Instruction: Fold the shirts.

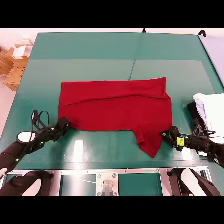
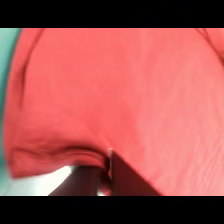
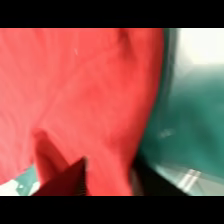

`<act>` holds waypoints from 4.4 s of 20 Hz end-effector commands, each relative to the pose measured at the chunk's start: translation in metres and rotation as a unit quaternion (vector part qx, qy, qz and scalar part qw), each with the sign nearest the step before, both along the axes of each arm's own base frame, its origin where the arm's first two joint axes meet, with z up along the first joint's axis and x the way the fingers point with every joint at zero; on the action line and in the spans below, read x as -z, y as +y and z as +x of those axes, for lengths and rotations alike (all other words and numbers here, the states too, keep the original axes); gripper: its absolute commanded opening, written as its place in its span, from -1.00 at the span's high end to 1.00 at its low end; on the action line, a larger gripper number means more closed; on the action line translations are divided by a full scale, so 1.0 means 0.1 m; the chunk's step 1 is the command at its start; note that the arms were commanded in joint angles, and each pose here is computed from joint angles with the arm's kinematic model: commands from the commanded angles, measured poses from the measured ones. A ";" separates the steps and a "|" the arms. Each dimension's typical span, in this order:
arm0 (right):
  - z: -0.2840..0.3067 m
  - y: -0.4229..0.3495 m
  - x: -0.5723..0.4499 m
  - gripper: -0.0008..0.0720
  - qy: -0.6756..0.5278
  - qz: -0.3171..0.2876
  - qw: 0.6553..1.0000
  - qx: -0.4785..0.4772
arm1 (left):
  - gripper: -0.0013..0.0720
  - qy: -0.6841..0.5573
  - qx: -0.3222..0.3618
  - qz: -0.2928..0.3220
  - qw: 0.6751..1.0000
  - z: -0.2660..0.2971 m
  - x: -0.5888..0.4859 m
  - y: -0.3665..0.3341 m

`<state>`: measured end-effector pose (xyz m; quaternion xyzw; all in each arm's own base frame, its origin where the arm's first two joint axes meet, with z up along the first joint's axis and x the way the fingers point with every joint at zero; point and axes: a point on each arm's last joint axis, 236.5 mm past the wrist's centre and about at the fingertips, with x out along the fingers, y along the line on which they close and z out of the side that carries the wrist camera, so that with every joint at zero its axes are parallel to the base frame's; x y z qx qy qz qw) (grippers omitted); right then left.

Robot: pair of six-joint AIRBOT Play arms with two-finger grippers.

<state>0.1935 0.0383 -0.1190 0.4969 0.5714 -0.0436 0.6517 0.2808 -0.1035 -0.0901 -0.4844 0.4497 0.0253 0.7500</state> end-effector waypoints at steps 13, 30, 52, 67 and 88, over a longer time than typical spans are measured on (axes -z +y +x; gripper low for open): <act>-0.02 -0.56 -0.55 0.93 0.033 -0.132 0.989 -0.050 | 0.91 0.021 0.205 0.075 0.976 -0.14 -0.49 -0.05; 2.45 -0.46 -1.14 0.93 -0.174 -0.097 0.980 -0.012 | 0.91 -0.073 0.190 0.113 0.972 1.75 -0.88 0.06; 2.42 -0.90 -0.28 -0.79 -0.135 0.011 0.967 -0.218 | 0.82 -0.073 0.275 -0.005 0.959 2.10 -1.49 0.30; 2.76 -0.27 -1.80 0.93 -0.233 0.001 0.915 -0.329 | 0.83 -0.137 0.420 0.068 0.894 1.94 -0.82 -2.15; 2.26 0.62 -2.99 0.92 -0.298 -0.012 0.864 -0.405 | 0.91 -0.111 0.497 -0.037 0.860 1.72 -1.07 -2.20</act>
